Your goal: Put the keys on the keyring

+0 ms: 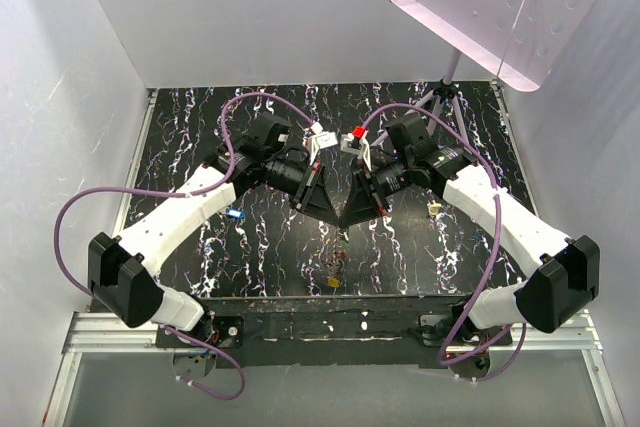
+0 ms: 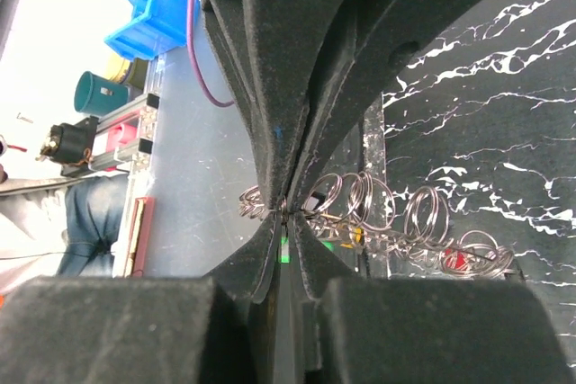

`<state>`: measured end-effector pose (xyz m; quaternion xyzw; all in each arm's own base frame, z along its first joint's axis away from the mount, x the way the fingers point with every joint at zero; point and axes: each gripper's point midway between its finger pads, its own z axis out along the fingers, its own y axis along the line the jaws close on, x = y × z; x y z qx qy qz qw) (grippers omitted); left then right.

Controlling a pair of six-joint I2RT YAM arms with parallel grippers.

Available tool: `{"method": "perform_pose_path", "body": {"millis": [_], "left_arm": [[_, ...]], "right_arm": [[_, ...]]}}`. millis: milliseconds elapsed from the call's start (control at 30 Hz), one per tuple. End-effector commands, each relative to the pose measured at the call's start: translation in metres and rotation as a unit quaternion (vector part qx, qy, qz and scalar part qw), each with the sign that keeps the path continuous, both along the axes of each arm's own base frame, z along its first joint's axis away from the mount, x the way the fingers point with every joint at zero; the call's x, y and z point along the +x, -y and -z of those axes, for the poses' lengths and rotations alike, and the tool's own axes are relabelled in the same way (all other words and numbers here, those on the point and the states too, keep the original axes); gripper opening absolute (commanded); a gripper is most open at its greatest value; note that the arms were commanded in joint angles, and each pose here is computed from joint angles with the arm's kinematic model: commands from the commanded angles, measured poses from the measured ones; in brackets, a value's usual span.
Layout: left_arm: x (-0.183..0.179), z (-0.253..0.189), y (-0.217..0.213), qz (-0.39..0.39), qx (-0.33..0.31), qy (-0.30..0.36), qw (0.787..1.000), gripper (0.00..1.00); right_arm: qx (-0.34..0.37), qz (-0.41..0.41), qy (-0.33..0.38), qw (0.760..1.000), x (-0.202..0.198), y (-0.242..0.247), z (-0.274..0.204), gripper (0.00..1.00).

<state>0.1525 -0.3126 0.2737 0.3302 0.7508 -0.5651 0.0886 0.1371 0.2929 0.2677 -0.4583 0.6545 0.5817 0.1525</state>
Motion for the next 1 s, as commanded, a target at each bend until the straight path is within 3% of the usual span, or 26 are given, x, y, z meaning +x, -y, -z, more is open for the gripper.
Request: {"method": "perform_pose_path", "body": {"millis": [0,100,200,267,333,567,700,967], "left_arm": [[0.000,-0.022,0.000,-0.001,-0.039,0.043,0.998,0.00],[-0.002,-0.050,-0.005,-0.033,-0.115,0.084,0.989,0.00],[-0.003,-0.087,-0.013,-0.097,-0.230,0.168,0.954,0.00],[-0.005,-0.118,-0.028,-0.159,-0.330,0.209,0.907,0.00],[-0.003,-0.124,-0.045,-0.223,-0.399,0.208,0.865,0.00],[0.013,-0.138,-0.092,-0.359,-0.535,0.136,0.752,0.00],[0.016,-0.147,-0.097,-0.373,-0.562,0.117,0.729,0.00],[0.017,-0.144,-0.089,-0.358,-0.571,0.100,0.732,0.00]], "right_arm": [[0.048,-0.020,0.014,0.999,-0.007,0.000,-0.029,0.28],[0.071,-0.024,0.006,0.997,-0.007,0.004,-0.044,0.51],[0.090,-0.021,0.006,0.996,-0.004,0.010,-0.061,0.56],[0.102,-0.022,0.005,0.995,-0.003,0.013,-0.071,0.57],[0.108,-0.020,0.007,0.994,0.000,0.015,-0.078,0.57],[0.122,-0.013,0.007,0.992,0.009,0.011,-0.095,0.57],[0.137,0.007,0.008,0.990,0.024,0.002,-0.114,0.56],[0.149,0.056,0.017,0.987,0.061,-0.018,-0.126,0.55]]}}
